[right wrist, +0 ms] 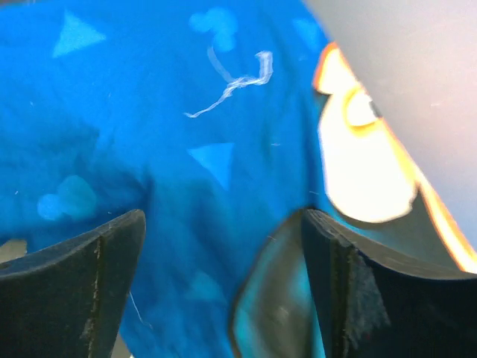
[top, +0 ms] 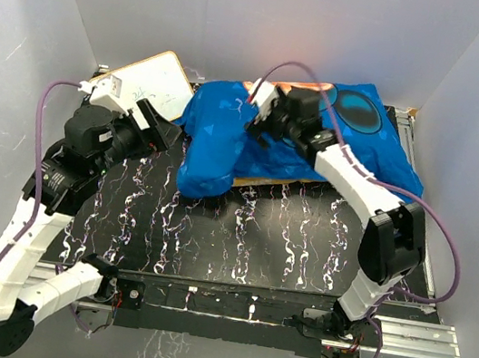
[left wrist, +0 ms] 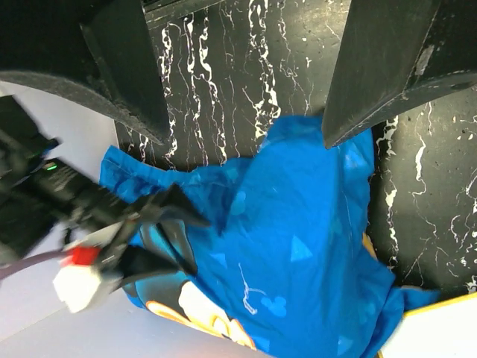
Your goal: Put the pillow into the pillowcase
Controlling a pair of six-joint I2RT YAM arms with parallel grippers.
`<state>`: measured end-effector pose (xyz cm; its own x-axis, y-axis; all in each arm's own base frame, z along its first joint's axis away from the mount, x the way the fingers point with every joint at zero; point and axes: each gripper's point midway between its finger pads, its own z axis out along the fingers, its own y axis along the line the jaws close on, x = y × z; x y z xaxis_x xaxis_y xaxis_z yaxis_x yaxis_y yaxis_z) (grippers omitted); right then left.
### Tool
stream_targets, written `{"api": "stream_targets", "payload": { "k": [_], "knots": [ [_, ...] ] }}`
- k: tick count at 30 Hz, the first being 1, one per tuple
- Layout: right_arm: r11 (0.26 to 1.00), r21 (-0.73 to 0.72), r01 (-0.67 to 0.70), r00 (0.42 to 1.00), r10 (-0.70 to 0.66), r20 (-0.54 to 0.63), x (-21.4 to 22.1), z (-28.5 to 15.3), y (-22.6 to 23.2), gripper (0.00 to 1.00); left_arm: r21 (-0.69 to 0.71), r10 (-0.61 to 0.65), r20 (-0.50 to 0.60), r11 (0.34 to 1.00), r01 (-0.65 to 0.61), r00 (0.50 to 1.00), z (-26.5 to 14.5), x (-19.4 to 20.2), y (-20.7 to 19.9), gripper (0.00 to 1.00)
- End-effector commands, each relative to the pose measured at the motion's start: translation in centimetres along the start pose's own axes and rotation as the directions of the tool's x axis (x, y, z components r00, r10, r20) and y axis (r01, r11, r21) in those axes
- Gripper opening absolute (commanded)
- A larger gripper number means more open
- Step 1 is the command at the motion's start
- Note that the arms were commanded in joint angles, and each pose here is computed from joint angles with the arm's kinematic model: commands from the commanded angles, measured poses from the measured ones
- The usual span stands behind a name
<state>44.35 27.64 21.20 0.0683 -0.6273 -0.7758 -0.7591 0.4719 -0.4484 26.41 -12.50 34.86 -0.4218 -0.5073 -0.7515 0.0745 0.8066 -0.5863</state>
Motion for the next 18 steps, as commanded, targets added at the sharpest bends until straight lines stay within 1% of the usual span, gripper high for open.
{"api": "stream_targets", "payload": {
  "k": [1,3,5,6,8,10,11,13,14,18],
  "knots": [
    [0.982,-0.036,-0.185,0.955,0.188,0.229,-10.0,-6.0,-5.0,0.97,0.05,-0.001,0.006,0.999,0.001,1.0,0.2,-0.9,-1.5,0.84],
    [0.954,-0.064,-0.294,0.927,0.301,0.225,-11.4,-8.2,-6.3,0.98,0.092,0.003,0.023,0.996,-0.005,1.0,0.1,-1.8,-2.8,0.91],
    [0.887,-0.063,-0.458,0.858,0.46,0.229,-11.6,-10.6,-9.0,0.98,0.121,0.004,0.036,0.993,-0.009,0.999,0.0,-2.9,-3.9,0.97],
    [0.839,-0.037,-0.544,0.811,0.536,0.235,-11.4,-11.8,-10.6,0.98,0.13,0.007,0.039,0.992,-0.011,0.999,0.1,-3.4,-4.5,0.97],
    [0.748,0.087,-0.657,0.742,0.623,0.249,-10.3,-14.0,-14.0,0.98,0.143,0.014,0.047,0.99,-0.021,0.999,0.4,-4.9,-5.8,0.97],
    [0.681,0.203,-0.704,0.709,0.658,0.252,-9.1,-16.1,-16.5,0.98,0.157,0.031,0.052,0.987,-0.038,0.998,0.7,-6.4,-7.2,0.97],
    [0.66,0.23,-0.715,0.699,0.668,0.256,-8.7,-17.2,-17.3,0.98,0.173,0.04,0.061,0.984,-0.05,0.997,0.7,-7.3,-8.1,0.97],
    [0.628,0.274,-0.728,0.685,0.663,0.302,-8.5,-20.2,-19.3,0.98,0.201,0.06,0.078,0.977,-0.075,0.995,0.7,-9.0,-9.8,0.97],
    [0.614,0.31,-0.726,0.688,0.647,0.329,-8.4,-21.7,-20.4,0.98,0.215,0.066,0.09,0.973,-0.084,0.994,0.6,-9.9,-10.7,0.97],
    [0.593,0.43,-0.681,0.732,0.541,0.414,-9.7,-26.4,-22.4,0.98,0.273,0.074,0.146,0.956,-0.112,0.987,-0.1,-12.9,-13.4,0.97]
  ]
}}
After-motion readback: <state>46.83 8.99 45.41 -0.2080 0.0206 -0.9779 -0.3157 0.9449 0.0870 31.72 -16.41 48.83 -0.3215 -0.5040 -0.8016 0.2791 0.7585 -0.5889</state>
